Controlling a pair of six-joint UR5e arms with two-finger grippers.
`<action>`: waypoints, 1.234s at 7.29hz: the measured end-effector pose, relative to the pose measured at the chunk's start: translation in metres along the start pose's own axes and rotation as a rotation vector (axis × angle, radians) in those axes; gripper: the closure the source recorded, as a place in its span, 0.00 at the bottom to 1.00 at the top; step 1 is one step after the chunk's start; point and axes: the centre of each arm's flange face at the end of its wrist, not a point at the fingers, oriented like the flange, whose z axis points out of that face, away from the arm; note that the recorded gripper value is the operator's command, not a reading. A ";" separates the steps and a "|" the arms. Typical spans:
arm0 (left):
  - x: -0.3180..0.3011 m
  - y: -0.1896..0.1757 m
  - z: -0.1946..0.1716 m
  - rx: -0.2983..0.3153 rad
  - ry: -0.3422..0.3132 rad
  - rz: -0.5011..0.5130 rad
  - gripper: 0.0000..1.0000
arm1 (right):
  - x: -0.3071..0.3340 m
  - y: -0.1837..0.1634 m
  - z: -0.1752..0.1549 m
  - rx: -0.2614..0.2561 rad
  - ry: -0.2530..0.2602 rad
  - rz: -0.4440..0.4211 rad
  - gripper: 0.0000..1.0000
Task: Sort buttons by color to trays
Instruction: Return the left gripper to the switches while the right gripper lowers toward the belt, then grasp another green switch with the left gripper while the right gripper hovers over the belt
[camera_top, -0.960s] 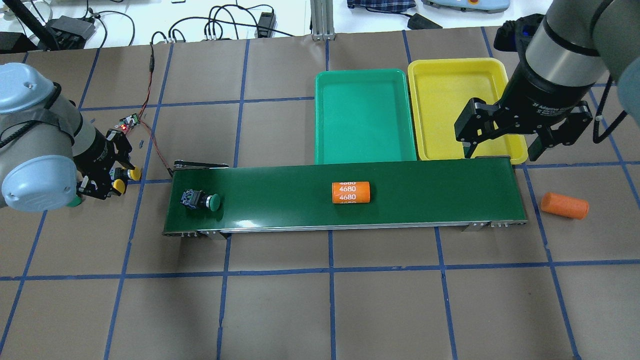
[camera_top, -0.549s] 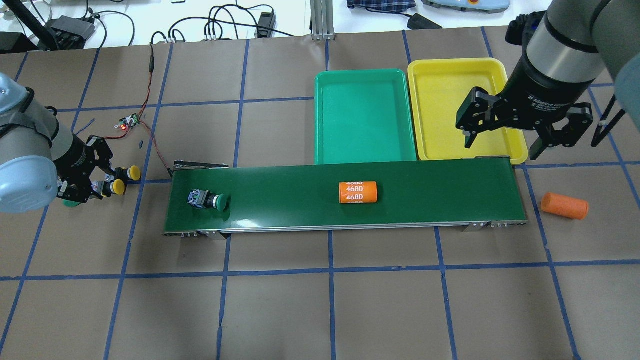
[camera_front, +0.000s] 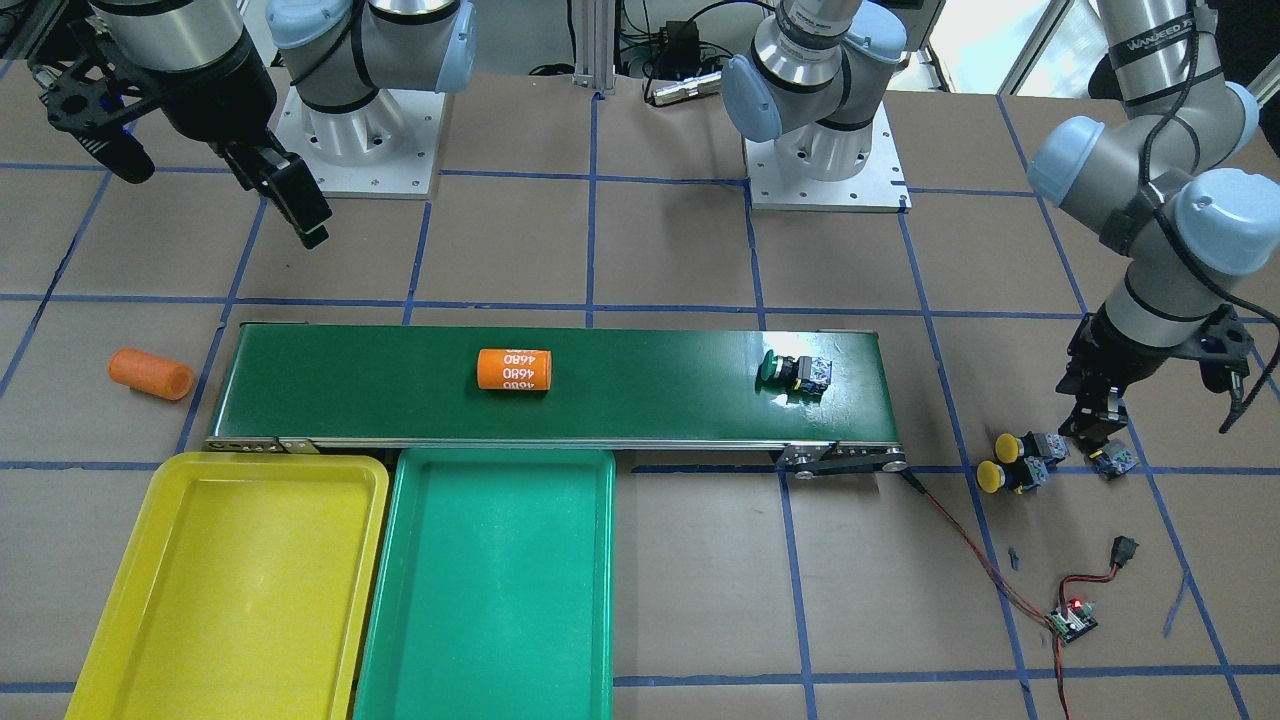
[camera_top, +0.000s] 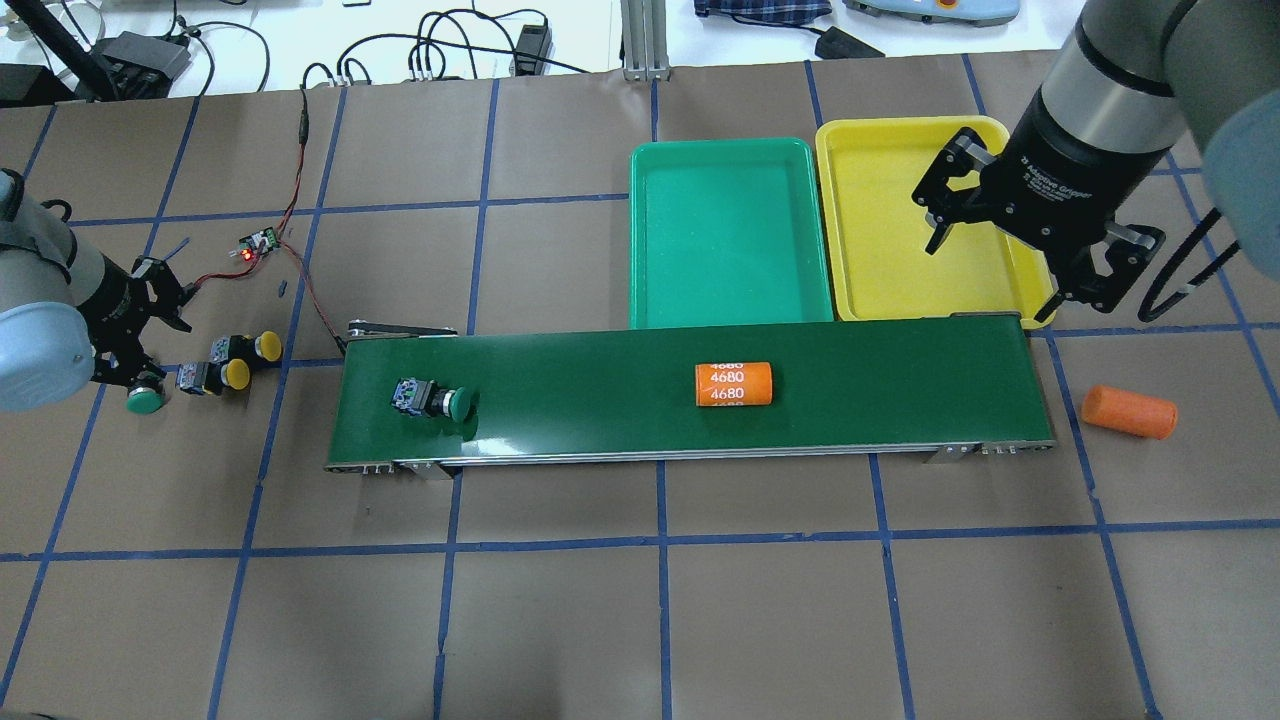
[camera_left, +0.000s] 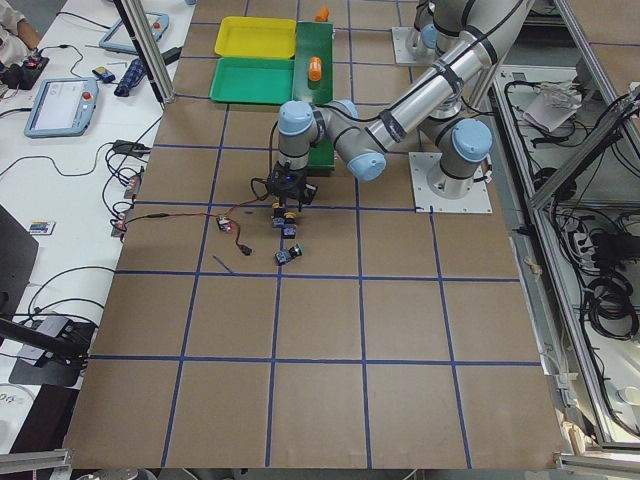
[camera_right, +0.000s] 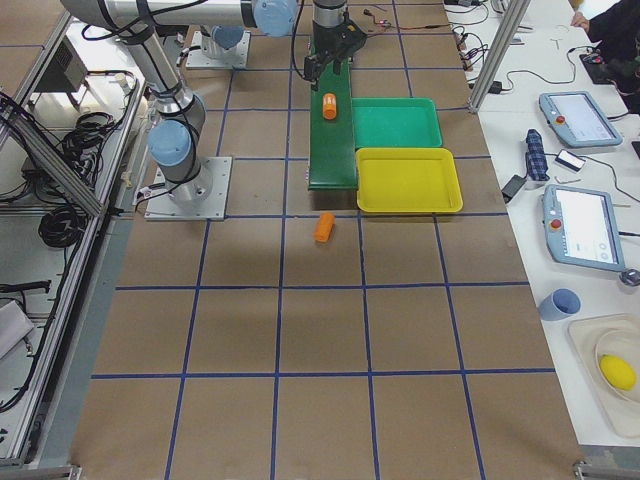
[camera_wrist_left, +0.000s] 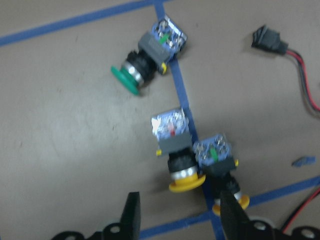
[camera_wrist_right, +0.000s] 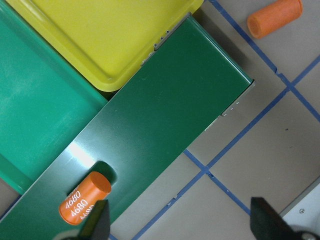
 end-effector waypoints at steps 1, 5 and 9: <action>-0.003 -0.020 0.006 0.003 -0.003 0.067 0.37 | 0.000 0.000 0.000 -0.003 -0.003 0.091 0.00; 0.007 -0.074 0.021 0.024 -0.014 0.328 0.38 | 0.001 0.007 0.014 -0.023 0.026 0.372 0.00; 0.015 -0.090 0.068 -0.010 -0.095 0.468 0.39 | -0.009 0.023 0.029 -0.022 0.026 0.422 0.00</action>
